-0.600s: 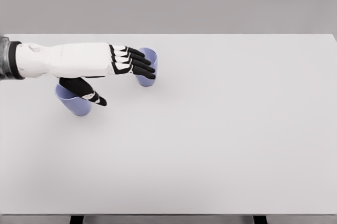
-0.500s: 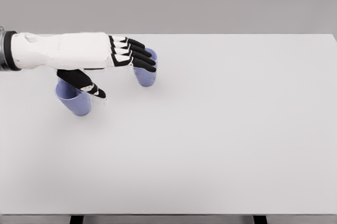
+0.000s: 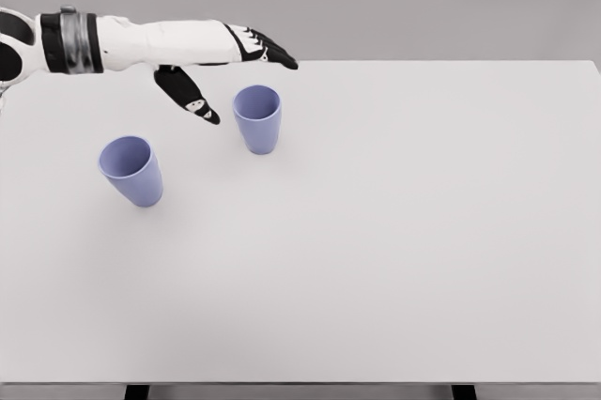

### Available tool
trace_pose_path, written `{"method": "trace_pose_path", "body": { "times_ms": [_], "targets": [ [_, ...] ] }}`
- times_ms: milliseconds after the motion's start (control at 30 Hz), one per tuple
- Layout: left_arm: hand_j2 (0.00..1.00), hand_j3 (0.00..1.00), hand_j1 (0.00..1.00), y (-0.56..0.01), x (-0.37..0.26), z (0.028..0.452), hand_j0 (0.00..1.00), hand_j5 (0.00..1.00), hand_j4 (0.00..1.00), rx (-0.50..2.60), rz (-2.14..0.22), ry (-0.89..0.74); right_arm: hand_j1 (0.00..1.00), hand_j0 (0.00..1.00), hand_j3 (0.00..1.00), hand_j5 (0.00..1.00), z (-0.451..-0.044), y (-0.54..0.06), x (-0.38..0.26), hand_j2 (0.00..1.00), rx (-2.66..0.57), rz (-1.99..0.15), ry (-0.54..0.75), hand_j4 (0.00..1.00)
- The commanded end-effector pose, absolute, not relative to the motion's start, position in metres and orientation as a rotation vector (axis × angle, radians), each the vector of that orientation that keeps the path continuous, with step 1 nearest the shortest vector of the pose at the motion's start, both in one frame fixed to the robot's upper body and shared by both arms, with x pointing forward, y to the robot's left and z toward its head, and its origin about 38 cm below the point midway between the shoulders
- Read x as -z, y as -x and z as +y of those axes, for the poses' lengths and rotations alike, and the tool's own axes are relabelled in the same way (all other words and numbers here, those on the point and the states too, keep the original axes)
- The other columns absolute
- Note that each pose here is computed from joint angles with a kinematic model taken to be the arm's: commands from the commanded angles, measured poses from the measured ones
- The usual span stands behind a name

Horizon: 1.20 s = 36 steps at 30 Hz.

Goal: Place the right cup on the left cup with left arm

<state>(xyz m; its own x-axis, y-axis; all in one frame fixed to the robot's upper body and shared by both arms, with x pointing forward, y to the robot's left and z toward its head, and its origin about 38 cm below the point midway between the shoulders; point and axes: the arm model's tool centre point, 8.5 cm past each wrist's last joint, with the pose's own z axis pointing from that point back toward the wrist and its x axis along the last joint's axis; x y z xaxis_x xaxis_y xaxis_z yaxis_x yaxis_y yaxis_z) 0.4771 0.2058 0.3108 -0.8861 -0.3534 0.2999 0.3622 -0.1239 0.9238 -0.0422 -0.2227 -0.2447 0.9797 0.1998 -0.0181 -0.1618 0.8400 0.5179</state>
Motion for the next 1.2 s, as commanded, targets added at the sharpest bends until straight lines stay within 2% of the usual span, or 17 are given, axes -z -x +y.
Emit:
{"method": "trace_pose_path", "body": {
  "times_ms": [0,200,400,567,667,900,1167],
  "targets": [
    [1.0,1.0,1.0,-0.485,-0.296,0.203,1.0,1.0,1.0,2.048,-1.637,0.037,1.0,1.0,1.0,1.0,-0.223,0.042,0.245,1.0,-0.193,0.073,-0.541,1.0],
    [1.0,1.0,1.0,-0.517,-0.269,0.215,1.0,1.0,1.0,2.003,-1.518,-0.052,1.0,1.0,1.0,1.0,-0.223,0.042,0.245,1.0,-0.192,0.072,-0.541,1.0],
    [1.0,1.0,1.0,-0.528,-0.254,0.196,1.0,1.0,1.0,2.003,-1.489,-0.041,1.0,1.0,1.0,1.0,-0.223,0.042,0.245,1.0,-0.192,0.072,-0.541,1.0],
    [1.0,1.0,1.0,-0.539,-0.243,0.214,1.0,1.0,1.0,1.935,-1.45,-0.077,1.0,1.0,1.0,1.0,-0.223,0.042,0.245,1.0,-0.192,0.072,-0.541,1.0],
    [1.0,1.0,1.0,-0.549,-0.227,0.21,1.0,1.0,1.0,1.912,-1.401,-0.084,1.0,1.0,1.0,1.0,-0.223,0.042,0.245,1.0,-0.193,0.073,-0.541,1.0],
    [1.0,1.0,1.0,-0.551,-0.219,0.192,1.0,1.0,1.0,1.928,-1.391,-0.069,1.0,1.0,1.0,1.0,-0.223,0.042,0.245,1.0,-0.193,0.073,-0.541,1.0],
    [1.0,1.0,1.0,-0.552,-0.22,0.196,1.0,1.0,1.0,1.916,-1.399,-0.085,1.0,1.0,1.0,1.0,-0.223,0.042,0.245,1.0,-0.193,0.073,-0.541,1.0]
  ]
}}
